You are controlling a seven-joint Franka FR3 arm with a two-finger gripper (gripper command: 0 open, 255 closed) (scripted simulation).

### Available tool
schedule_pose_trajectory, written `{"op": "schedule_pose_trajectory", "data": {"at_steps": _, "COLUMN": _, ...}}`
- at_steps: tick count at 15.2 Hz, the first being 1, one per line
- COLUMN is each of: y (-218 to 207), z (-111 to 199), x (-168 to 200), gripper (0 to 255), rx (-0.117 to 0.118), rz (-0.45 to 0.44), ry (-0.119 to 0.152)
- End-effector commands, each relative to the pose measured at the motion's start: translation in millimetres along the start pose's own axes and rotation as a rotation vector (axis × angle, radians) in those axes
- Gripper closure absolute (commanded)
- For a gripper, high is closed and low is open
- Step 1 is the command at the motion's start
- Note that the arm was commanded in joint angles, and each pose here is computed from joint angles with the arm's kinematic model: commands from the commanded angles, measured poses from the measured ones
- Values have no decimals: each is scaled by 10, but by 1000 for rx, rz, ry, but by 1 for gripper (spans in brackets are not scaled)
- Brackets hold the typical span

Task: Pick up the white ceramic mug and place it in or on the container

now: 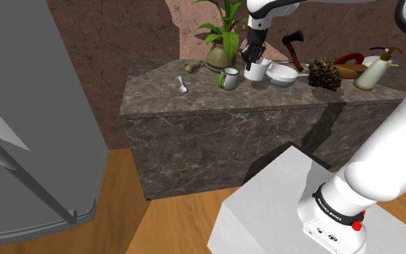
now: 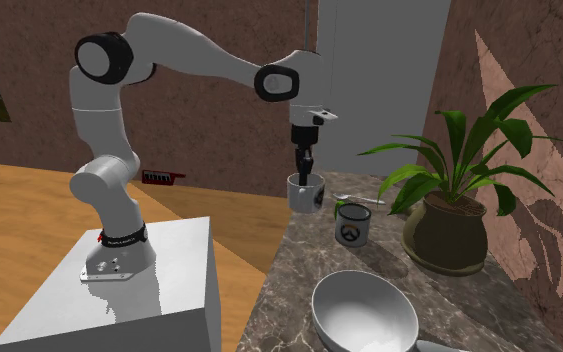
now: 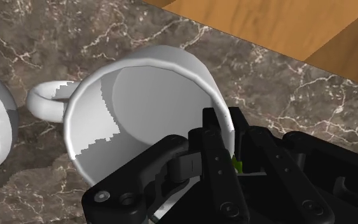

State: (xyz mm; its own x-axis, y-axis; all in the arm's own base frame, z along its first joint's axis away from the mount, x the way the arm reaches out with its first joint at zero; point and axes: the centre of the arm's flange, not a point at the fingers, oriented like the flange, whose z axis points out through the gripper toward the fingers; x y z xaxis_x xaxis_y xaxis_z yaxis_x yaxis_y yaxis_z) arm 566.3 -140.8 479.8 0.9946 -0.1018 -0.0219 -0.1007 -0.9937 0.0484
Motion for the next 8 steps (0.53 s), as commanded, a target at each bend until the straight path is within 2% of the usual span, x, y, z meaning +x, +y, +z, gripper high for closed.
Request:
{"op": "schedule_pose_trajectory", "data": {"at_steps": 1, "y": 1, "z": -93, "x": 7, "gripper": 255, "rx": 0, "rz": 0, "ry": 0}}
{"op": "schedule_pose_trajectory", "data": {"at_steps": 7, "y": 15, "z": -380, "x": 0, "gripper": 255, "rx": 0, "rz": 0, "ry": 0}}
{"op": "schedule_pose_trajectory", "data": {"at_steps": 8, "y": 3, "z": -403, "x": 130, "gripper": 255, "rx": 0, "rz": 0, "ry": 0}}
